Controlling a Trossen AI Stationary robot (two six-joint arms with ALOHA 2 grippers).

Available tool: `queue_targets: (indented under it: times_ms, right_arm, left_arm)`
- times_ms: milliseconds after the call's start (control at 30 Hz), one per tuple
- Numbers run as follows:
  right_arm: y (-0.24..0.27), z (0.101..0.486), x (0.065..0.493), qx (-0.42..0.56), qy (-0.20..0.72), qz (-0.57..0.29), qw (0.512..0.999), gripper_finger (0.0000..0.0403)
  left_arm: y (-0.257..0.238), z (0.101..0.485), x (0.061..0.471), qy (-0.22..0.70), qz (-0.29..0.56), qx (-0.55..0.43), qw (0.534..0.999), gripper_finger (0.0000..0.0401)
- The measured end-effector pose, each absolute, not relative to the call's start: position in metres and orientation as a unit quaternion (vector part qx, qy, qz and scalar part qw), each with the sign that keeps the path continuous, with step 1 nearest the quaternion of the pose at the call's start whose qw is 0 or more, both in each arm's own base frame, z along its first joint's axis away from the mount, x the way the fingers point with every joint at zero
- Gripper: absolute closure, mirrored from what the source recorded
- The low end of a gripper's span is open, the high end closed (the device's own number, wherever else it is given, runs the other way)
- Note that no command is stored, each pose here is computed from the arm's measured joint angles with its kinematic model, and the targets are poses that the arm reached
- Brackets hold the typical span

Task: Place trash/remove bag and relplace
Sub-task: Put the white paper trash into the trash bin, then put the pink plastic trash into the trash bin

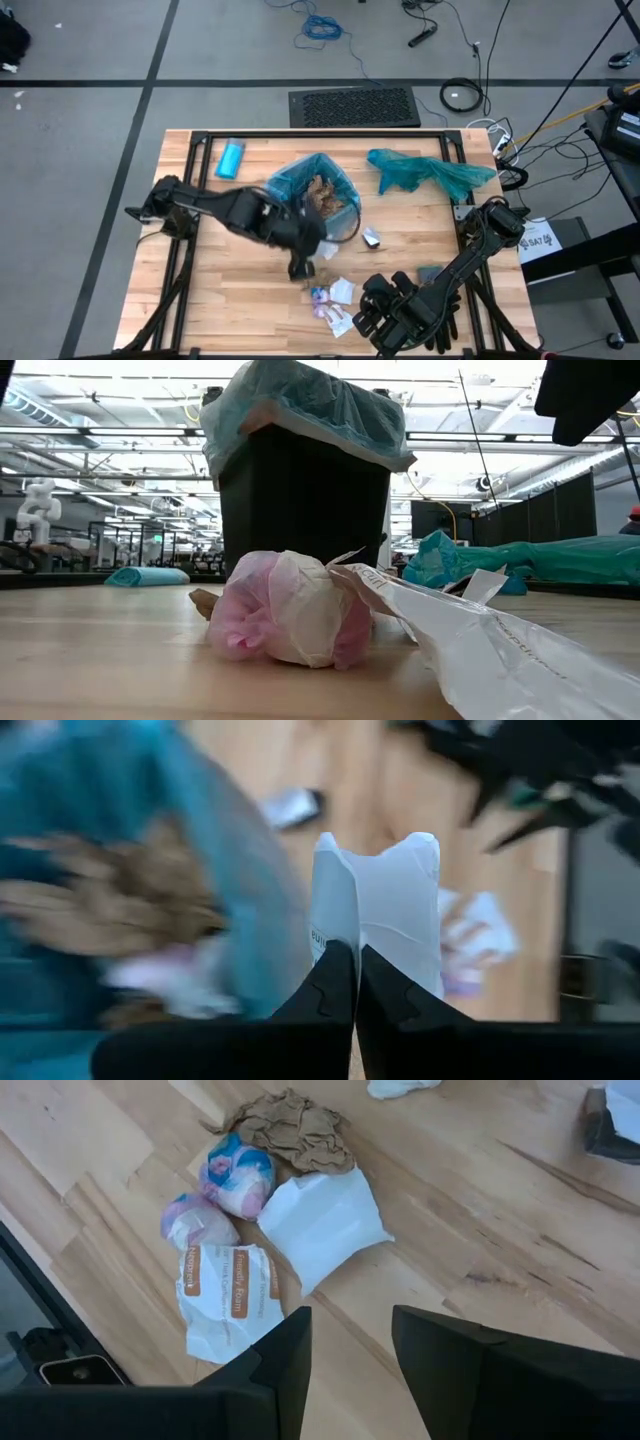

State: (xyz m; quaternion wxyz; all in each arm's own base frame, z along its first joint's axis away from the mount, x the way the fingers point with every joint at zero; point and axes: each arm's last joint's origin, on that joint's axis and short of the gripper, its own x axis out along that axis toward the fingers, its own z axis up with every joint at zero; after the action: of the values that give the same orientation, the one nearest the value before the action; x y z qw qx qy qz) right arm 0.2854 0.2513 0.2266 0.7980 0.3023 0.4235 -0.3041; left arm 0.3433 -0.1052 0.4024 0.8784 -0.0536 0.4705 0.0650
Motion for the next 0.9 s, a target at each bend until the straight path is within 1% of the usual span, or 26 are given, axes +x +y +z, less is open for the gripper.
queue_targets:
  times_ms: [100, 200, 367, 467, 533, 700, 800, 900]
  right_arm:
    - [0.25, 0.227, 0.285, 0.309, 0.412, -0.315, 0.797, 0.0271]
    - [0.249, 0.227, 0.285, 0.316, 0.395, -0.328, 0.798, 0.0271]
    - [0.246, 0.227, 0.286, 0.327, 0.376, -0.345, 0.795, 0.0271]
    - [0.244, 0.227, 0.288, 0.336, 0.371, -0.351, 0.791, 0.0271]
    - [0.243, 0.227, 0.289, 0.344, 0.367, -0.356, 0.787, 0.0271]
    - [0.241, 0.227, 0.29, 0.355, 0.362, -0.363, 0.782, 0.0271]
    - [0.241, 0.227, 0.291, 0.362, 0.359, -0.366, 0.779, 0.0271]
    - [0.241, 0.227, 0.291, 0.362, 0.358, -0.366, 0.779, 0.0271]
  left_arm:
    - [-0.084, 0.409, 0.341, 0.477, 0.099, -0.017, 0.873, 0.0401]
    - [-0.063, 0.407, 0.342, 0.493, 0.121, -0.003, 0.862, 0.0395]
    - [-0.031, 0.402, 0.344, 0.516, 0.154, 0.016, 0.843, 0.0367]
    - [-0.017, 0.398, 0.346, 0.528, 0.153, 0.026, 0.835, 0.0347]
    - [-0.011, 0.398, 0.347, 0.533, 0.142, 0.023, 0.834, 0.0332]
    - [0.001, 0.398, 0.347, 0.534, 0.148, 0.009, 0.832, 0.0296]
    - [0.002, 0.398, 0.347, 0.534, 0.148, 0.008, 0.832, 0.0287]
    - [-0.009, 0.398, 0.346, 0.536, 0.123, 0.006, 0.835, 0.0285]
